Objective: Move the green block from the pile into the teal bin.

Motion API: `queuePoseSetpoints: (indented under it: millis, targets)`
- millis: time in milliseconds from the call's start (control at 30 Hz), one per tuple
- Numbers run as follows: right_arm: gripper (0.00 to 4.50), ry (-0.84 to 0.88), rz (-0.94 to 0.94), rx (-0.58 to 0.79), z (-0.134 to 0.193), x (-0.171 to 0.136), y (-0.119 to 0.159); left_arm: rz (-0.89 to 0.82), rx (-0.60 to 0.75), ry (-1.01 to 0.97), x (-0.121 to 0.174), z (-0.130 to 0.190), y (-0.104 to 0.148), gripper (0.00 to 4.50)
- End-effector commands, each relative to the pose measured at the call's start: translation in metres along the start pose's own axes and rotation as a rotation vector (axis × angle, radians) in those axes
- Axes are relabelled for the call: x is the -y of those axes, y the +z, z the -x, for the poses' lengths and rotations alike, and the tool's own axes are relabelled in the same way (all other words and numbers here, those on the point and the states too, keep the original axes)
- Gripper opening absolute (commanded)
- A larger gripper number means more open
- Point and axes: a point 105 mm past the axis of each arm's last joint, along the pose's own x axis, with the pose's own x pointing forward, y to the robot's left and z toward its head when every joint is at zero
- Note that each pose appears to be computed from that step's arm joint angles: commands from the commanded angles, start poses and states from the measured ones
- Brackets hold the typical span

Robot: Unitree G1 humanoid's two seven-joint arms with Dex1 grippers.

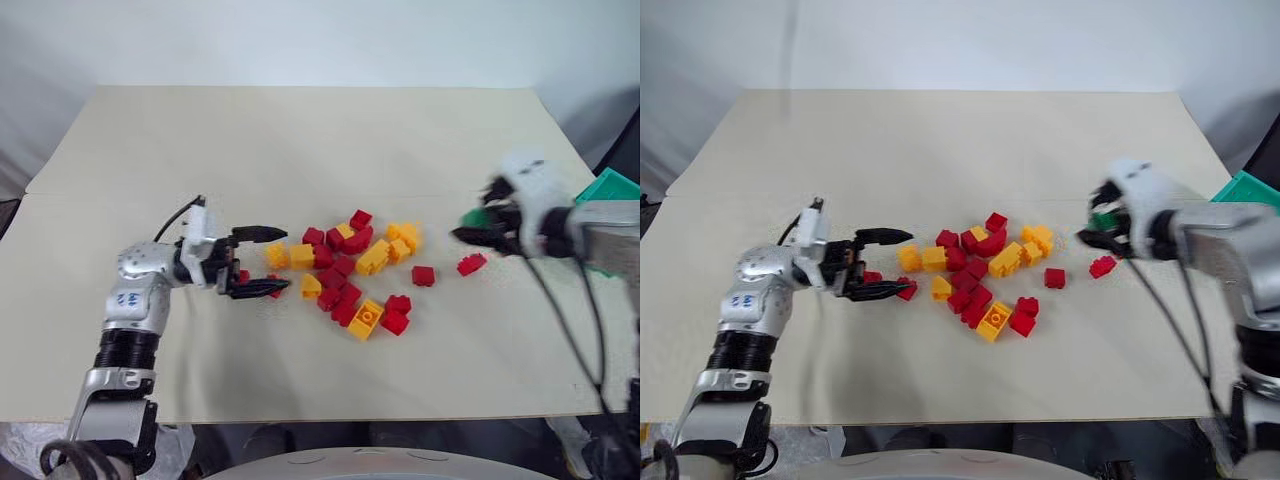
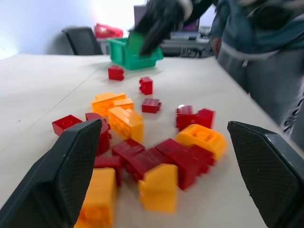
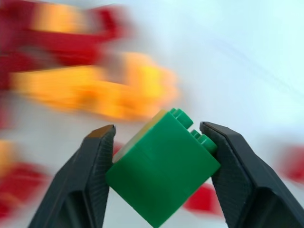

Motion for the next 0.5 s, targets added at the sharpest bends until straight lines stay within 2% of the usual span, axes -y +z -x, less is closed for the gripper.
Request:
queuePoseSetpoints:
  millis: [33, 233, 467, 500]
  targets:
    - [2.49, -0.191, 0.082, 0.086, 0.023, 0.05, -0.001, -0.046, 0.013, 0.006, -0.006, -0.036, 0.012, 4.5]
    - [2.49, -0.461, 0.024, 0.075, 0.035, 0.125, -0.031, -0.032, 0.063, 0.017, -0.013, -0.096, 0.026, 4.5]
    - [2.49, -0.523, 0.0, 0.084, 0.007, 0.158, -0.044, -0.039, 0.075, 0.027, -0.021, -0.119, 0.03, 4.5]
    - [2.84, -0.554, -0.022, 0.09, 0.003, 0.165, -0.046, -0.04, 0.077, 0.036, -0.023, -0.12, 0.03, 4.5]
